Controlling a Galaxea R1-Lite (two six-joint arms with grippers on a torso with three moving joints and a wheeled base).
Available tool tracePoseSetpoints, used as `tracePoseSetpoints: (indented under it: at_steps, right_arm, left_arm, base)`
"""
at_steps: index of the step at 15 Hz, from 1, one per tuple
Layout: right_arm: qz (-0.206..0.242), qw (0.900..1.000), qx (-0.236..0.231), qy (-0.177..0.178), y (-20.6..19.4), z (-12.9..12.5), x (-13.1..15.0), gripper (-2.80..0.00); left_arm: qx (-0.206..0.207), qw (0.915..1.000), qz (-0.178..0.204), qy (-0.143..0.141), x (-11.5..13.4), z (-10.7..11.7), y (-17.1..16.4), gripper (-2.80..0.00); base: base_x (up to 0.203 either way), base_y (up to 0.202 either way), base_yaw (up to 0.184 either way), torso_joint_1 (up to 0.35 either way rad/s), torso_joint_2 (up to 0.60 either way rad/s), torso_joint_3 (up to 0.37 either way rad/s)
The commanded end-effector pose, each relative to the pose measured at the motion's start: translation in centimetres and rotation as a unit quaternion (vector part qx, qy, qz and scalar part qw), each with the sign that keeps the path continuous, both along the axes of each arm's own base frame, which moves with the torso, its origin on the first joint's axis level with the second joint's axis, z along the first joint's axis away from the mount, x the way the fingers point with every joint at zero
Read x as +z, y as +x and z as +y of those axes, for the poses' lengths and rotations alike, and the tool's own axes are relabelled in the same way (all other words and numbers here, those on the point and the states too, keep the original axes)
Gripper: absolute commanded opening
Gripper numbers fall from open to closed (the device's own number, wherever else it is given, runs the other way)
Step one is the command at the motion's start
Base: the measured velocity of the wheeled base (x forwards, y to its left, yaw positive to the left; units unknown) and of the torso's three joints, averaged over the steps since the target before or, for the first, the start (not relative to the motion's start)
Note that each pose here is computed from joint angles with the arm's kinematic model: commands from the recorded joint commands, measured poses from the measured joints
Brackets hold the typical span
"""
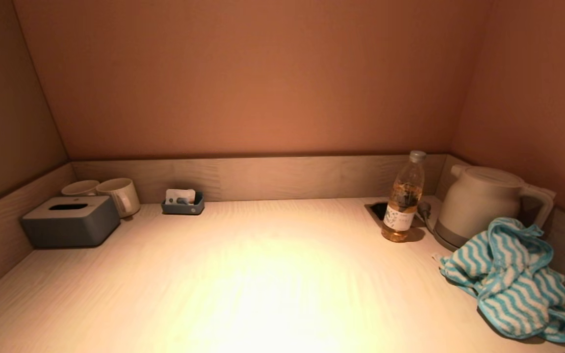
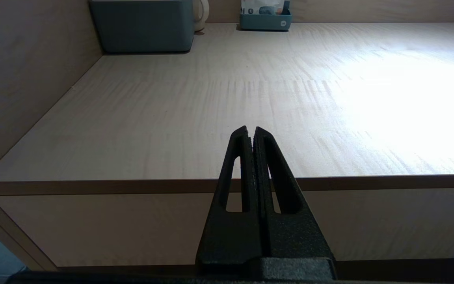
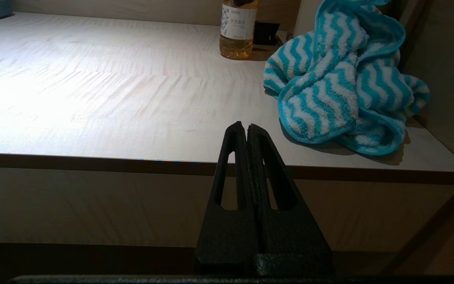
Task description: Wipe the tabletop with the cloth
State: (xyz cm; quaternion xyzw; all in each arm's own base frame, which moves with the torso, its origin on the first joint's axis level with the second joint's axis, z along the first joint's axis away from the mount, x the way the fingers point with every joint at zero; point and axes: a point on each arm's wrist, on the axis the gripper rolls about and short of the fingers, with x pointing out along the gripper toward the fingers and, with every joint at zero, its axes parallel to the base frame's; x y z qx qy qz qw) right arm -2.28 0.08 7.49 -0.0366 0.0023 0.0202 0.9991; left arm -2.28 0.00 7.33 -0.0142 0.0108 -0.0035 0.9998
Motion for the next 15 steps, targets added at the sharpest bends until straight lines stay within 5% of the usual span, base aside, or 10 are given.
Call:
tracePoseSetpoints:
  at_steps: [1,15]
  right_arm:
    - [0.0,1.0,0.001,0.0,0.0,0.0,0.0,-2.8]
    - [0.0,1.0,0.0,-0.001,0.0,0.0,0.0,-2.8]
  left_arm:
    - [0.0,1.0,0.0,0.0,-0.01,0.0,0.0,-2.8]
    - [0.0,1.0,0.0,0.0,-0.01,0.0,0.0,-2.8]
  base:
    - [0.0,0.0,0.0,0.0,0.0,0.0]
    - [0.0,0.0,0.0,0.0,0.0,0.0]
